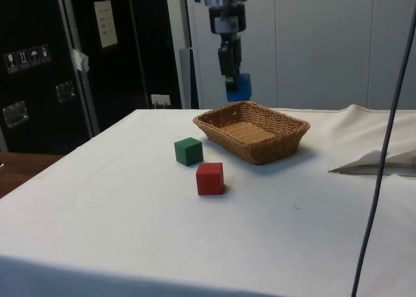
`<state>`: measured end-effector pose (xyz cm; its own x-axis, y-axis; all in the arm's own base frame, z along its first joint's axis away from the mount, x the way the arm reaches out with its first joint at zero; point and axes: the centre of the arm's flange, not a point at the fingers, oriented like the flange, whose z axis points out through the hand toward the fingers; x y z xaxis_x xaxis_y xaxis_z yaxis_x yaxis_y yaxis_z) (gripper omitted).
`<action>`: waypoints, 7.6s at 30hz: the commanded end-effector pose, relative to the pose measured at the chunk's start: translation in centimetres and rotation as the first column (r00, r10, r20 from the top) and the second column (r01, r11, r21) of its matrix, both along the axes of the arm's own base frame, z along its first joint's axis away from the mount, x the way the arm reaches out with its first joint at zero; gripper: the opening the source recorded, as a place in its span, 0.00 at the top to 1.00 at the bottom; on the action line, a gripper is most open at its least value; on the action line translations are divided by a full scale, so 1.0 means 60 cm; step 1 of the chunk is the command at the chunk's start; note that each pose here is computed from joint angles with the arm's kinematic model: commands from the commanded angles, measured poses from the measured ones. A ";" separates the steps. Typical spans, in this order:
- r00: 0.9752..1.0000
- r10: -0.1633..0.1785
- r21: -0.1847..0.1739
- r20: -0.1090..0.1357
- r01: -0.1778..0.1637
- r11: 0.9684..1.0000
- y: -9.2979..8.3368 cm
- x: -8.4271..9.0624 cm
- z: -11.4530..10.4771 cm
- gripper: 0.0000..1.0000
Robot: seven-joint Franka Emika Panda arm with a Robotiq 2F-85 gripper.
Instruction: Pick up exactly two blocks and place them into the basket.
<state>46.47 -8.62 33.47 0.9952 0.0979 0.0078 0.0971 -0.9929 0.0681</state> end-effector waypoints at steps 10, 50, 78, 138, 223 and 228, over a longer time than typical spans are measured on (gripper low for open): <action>1.000 -0.002 0.002 0.012 0.002 1.000 -0.030 -0.048 -0.065 0.99; 0.999 -0.020 -0.022 0.034 0.020 1.000 -0.047 -0.075 -0.179 0.63; 0.998 -0.038 0.018 0.057 0.037 0.999 -0.044 -0.075 -0.117 0.00; 0.999 0.007 0.045 0.049 -0.009 0.999 0.301 0.020 -0.137 0.00; 0.994 0.111 0.036 0.023 -0.112 0.993 0.321 0.056 -0.161 1.00; 0.992 0.122 0.036 0.024 -0.123 0.992 0.324 0.063 -0.161 1.00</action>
